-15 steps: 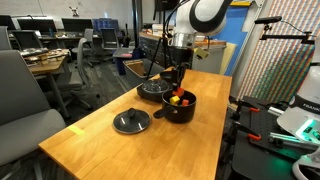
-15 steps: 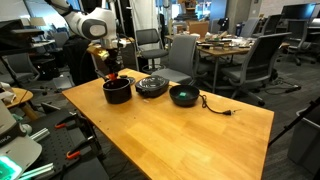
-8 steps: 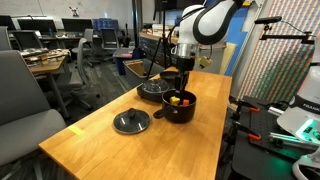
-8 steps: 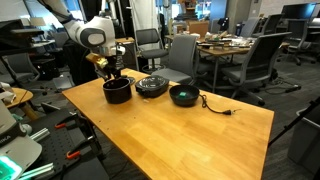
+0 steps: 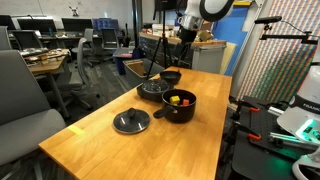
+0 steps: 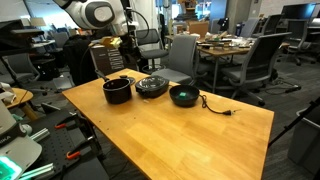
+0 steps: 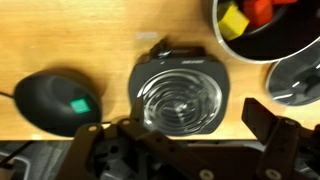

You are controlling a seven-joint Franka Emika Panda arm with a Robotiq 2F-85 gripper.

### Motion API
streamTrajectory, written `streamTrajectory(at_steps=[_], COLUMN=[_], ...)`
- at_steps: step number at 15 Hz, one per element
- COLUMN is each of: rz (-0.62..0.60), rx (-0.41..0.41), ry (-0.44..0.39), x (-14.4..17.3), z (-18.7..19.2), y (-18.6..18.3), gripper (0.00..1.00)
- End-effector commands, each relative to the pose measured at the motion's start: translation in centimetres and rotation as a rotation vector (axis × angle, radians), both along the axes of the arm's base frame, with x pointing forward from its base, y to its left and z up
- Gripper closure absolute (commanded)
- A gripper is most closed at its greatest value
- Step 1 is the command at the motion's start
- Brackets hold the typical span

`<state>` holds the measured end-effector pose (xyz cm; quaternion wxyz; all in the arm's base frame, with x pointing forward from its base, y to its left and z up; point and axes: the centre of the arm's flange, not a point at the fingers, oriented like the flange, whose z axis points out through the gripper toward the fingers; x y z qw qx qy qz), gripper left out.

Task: Take the blocks out of the bowl, put them in the pot, pick the pot and put it on the stove then cover it with the lid

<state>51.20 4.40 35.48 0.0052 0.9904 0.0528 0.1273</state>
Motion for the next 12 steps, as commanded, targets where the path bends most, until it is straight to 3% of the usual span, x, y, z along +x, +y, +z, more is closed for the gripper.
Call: streamTrajectory(at_steps=[1,3,4,6,9,12], rz=[-0.035,-0.071,-0.107,-0.242,-0.399,-0.569], rx=[-0.011,-0.017,0.003,0.074,0.151,0.176], ry=[-0.021,-0.034,-0.054,-0.07,-0.081,-0.107], x=[0.6,1.1,2.5,6.9,11.0,14.6], z=[0.9,1.5,1.1,0.9,0.7,-1.4], y=[-2.3,-4.5,-4.8,-8.1,-13.6,-18.2], gripper=[0.0,0.0,0.0,0.0,0.0,0.0])
